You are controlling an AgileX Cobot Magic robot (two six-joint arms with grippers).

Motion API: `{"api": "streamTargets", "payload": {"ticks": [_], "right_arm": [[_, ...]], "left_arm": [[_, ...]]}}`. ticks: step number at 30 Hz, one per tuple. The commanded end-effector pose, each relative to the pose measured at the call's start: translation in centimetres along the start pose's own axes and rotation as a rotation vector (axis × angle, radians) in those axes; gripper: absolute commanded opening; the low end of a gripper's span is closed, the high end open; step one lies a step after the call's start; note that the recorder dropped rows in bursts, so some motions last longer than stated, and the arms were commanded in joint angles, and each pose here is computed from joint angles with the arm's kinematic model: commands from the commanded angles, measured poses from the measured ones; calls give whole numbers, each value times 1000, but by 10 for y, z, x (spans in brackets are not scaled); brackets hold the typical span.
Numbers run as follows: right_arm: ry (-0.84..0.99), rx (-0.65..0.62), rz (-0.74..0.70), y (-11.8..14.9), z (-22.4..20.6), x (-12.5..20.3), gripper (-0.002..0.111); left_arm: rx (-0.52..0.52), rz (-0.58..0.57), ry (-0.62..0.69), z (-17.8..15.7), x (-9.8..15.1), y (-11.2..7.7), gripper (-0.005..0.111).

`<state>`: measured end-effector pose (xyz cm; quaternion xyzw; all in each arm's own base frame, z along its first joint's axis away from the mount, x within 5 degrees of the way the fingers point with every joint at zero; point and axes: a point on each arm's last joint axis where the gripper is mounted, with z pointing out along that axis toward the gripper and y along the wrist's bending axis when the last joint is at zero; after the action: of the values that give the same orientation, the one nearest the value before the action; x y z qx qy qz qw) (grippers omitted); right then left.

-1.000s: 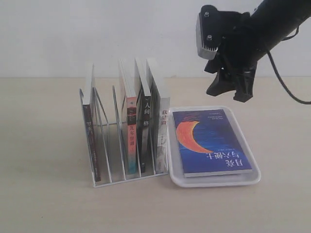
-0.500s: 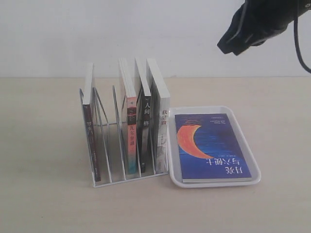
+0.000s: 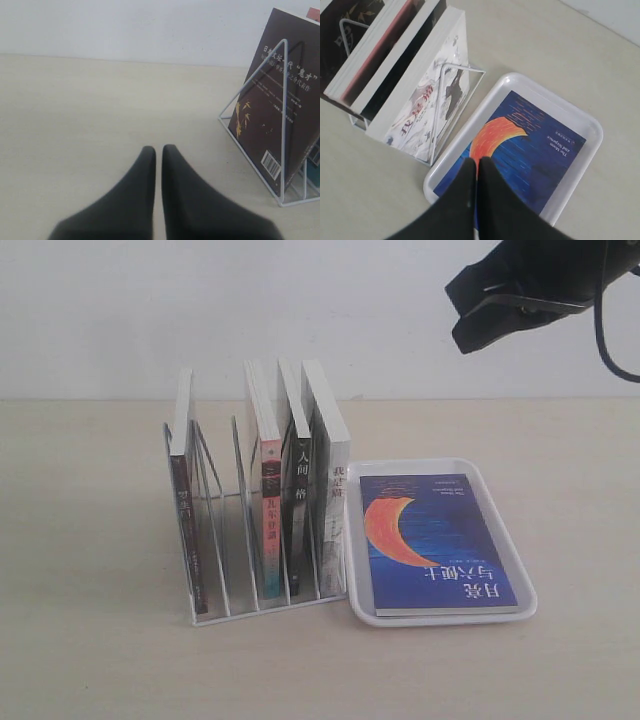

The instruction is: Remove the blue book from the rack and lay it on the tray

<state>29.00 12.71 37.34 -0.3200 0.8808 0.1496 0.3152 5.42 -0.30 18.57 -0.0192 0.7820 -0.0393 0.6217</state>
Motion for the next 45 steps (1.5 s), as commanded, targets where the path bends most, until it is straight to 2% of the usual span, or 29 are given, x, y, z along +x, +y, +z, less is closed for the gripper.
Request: {"api": "streamTargets", "payload": {"ticks": [1, 32, 36, 38, 40, 45], "right_arm": [[-35, 12, 4, 0, -2, -3, 0], [-33, 11, 4, -1, -1, -3, 0], [1, 3, 16, -5, 14, -2, 0], [24, -11, 80, -8, 25, -1, 0], [53, -52, 288, -9, 41, 0, 0], [117, -70, 340, -2, 59, 5, 0]], "left_arm": [[-3, -8, -7, 0, 0, 0, 5], [-3, -8, -7, 0, 0, 0, 5], [-3, -8, -7, 0, 0, 0, 5], [-3, -8, -7, 0, 0, 0, 5], [-3, -8, -7, 0, 0, 0, 5], [-3, -8, -7, 0, 0, 0, 5]]}}
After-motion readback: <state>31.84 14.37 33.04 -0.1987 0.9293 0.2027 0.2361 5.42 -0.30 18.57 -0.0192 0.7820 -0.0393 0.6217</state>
